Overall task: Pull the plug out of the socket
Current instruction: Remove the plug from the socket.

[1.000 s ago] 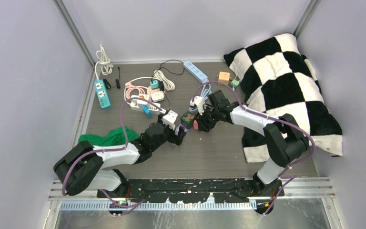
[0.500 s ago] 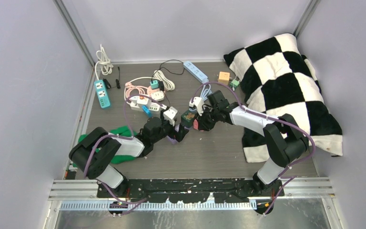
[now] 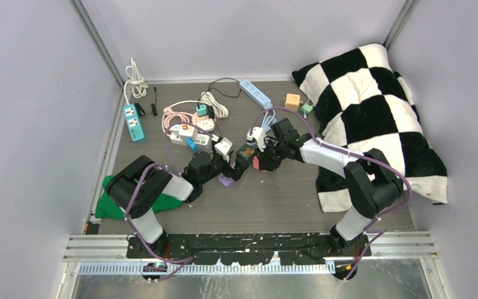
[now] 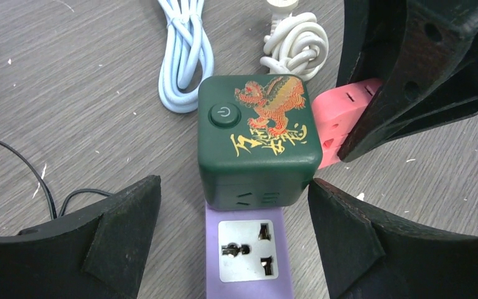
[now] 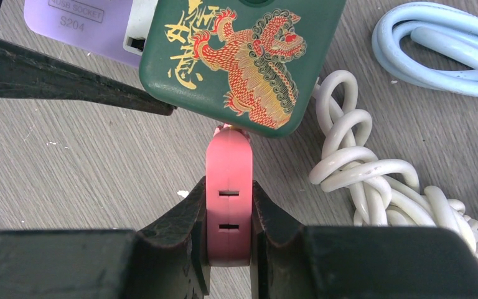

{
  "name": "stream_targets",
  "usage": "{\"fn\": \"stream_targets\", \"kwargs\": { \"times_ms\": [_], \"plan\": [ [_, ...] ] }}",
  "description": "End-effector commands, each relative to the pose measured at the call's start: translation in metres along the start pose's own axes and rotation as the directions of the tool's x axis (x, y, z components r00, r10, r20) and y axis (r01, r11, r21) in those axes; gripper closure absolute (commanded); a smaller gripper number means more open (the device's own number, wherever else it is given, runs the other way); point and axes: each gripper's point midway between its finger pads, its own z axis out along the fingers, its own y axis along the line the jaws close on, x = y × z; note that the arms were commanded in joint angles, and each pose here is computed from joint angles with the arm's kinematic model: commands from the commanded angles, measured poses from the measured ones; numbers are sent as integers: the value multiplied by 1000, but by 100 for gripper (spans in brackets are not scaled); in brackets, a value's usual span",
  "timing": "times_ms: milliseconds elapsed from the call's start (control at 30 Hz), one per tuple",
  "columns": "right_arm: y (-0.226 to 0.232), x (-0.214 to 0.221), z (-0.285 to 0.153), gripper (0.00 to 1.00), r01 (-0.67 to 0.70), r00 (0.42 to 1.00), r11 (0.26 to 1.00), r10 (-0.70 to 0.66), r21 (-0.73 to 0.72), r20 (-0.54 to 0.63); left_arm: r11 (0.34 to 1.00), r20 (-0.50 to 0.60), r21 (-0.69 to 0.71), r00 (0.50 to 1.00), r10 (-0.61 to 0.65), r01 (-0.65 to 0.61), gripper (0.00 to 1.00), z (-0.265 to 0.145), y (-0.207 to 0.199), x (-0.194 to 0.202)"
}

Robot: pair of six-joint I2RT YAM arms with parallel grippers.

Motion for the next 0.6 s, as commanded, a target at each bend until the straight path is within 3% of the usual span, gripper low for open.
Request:
{"fn": "stream_targets", "kwargs": {
  "times_ms": [0,333,567],
  "plan": [
    [3,-5,-6,99,4,1000,1000,-4,-12,14,999,166,23,986,27,-31,12,9,-2,-42],
    [2,-6,-5,99,-8,1000,1000,8,-7,13,989,276,63,950,-144,132,12,4,-4,-64],
    [2,-6,-4,99,-10,1000,1000,10,-6,12,959,292,46,914,-282,281,20,8,4,-65]
  ]
}}
